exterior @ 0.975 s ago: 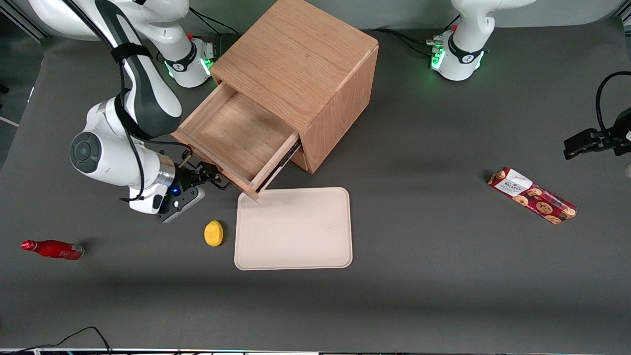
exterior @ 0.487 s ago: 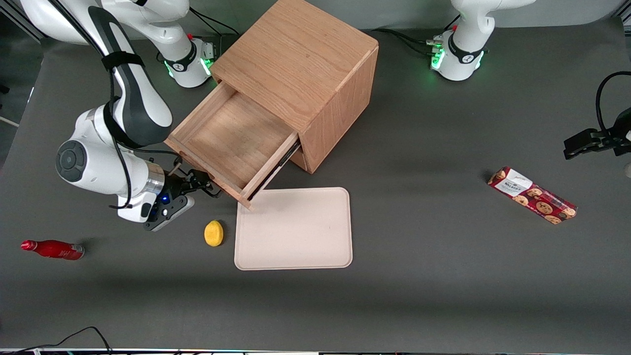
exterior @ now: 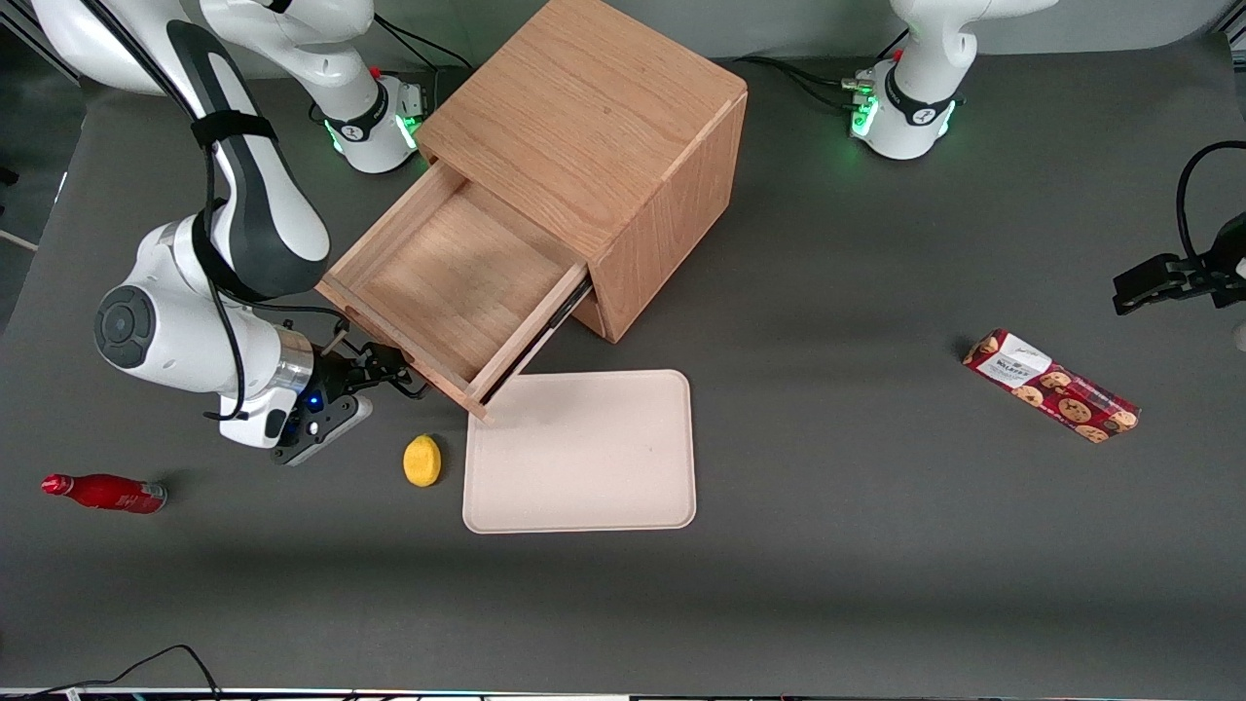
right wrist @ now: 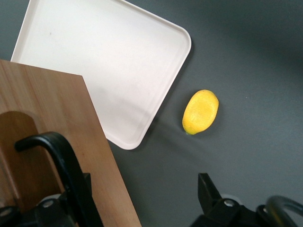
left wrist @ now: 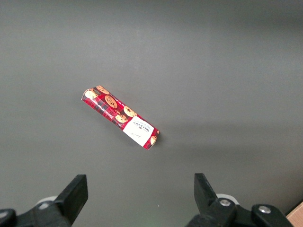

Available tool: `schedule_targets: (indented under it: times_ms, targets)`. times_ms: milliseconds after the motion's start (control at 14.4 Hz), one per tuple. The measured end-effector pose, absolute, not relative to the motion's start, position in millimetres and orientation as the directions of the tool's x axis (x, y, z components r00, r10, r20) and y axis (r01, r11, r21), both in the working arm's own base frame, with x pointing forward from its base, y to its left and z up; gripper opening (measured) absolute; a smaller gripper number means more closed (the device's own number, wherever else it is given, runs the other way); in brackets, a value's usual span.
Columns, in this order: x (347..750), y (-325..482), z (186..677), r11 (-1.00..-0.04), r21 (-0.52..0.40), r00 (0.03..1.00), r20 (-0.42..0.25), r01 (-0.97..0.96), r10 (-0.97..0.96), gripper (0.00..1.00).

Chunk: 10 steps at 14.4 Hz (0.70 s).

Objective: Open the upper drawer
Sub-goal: 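Pull the handle with the right gripper, sliding the drawer out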

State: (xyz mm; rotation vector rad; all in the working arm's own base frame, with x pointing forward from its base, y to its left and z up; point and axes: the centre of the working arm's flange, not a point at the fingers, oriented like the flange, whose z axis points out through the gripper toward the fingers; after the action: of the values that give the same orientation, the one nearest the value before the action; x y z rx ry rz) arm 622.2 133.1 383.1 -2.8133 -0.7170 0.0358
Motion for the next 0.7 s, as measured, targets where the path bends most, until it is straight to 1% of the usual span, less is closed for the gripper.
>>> schedule_targets:
  times_ms: [696]
  targets:
    - [625.4, 129.2, 384.8, -0.854, -0.232, 0.882, 0.037, 0.466, 0.471, 1.00]
